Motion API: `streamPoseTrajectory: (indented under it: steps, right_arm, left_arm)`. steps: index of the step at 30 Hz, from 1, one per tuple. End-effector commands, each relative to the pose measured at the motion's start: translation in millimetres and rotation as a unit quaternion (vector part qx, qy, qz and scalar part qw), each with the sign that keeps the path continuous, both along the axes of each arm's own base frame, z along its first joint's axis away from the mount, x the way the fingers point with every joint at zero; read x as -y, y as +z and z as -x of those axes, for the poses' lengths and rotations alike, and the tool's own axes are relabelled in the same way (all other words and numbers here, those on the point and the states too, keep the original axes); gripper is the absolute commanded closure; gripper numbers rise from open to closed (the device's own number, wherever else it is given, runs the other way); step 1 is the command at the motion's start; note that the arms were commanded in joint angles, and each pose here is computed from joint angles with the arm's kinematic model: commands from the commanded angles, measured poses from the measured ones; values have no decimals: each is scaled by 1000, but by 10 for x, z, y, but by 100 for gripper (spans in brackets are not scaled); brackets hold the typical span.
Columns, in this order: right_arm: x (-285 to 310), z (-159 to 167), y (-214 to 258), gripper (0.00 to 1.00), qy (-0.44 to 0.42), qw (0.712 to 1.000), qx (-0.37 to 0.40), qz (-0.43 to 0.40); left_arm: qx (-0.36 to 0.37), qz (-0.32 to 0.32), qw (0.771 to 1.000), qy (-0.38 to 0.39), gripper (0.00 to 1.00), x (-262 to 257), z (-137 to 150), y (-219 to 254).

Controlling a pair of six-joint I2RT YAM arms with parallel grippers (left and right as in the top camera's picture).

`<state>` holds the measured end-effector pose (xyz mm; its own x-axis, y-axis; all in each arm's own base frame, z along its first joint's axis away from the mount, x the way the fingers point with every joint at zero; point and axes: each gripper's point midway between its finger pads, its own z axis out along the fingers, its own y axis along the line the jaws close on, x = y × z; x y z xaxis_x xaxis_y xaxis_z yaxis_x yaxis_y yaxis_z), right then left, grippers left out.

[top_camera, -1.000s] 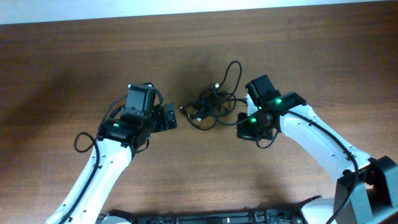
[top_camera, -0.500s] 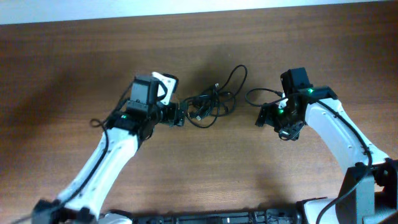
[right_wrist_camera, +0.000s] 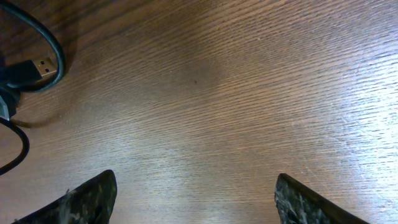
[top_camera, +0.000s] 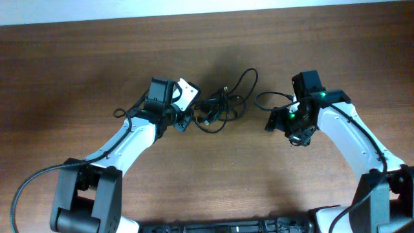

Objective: Untangle cables

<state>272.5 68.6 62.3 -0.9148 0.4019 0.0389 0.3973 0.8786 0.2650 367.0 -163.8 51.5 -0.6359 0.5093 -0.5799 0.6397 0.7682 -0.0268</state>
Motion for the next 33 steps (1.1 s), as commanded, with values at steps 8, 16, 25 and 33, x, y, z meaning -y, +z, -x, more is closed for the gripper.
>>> streamPoseTrajectory:
  steps: [8, 16, 25, 33]
  right_arm:
    - [-7, -59, 44, 20, -2, 1000, 15, -3]
    - [-82, -51, 65, 20, 14, 999, 17, -24]
    - [-694, -61, 415, 20, 168, 959, 94, -210]
    - [-1530, -400, 684, 20, 251, 911, 224, -240]
  left_arm:
    - [12, 21, 1000, -13, 68, 83, -55, 55]
    - [-13, 53, 997, 47, 100, 85, -111, -4]
    - [40, 93, 993, 65, 100, -75, 384, 1148]
    - [47, 167, 985, 20, 100, 64, 767, 1616]
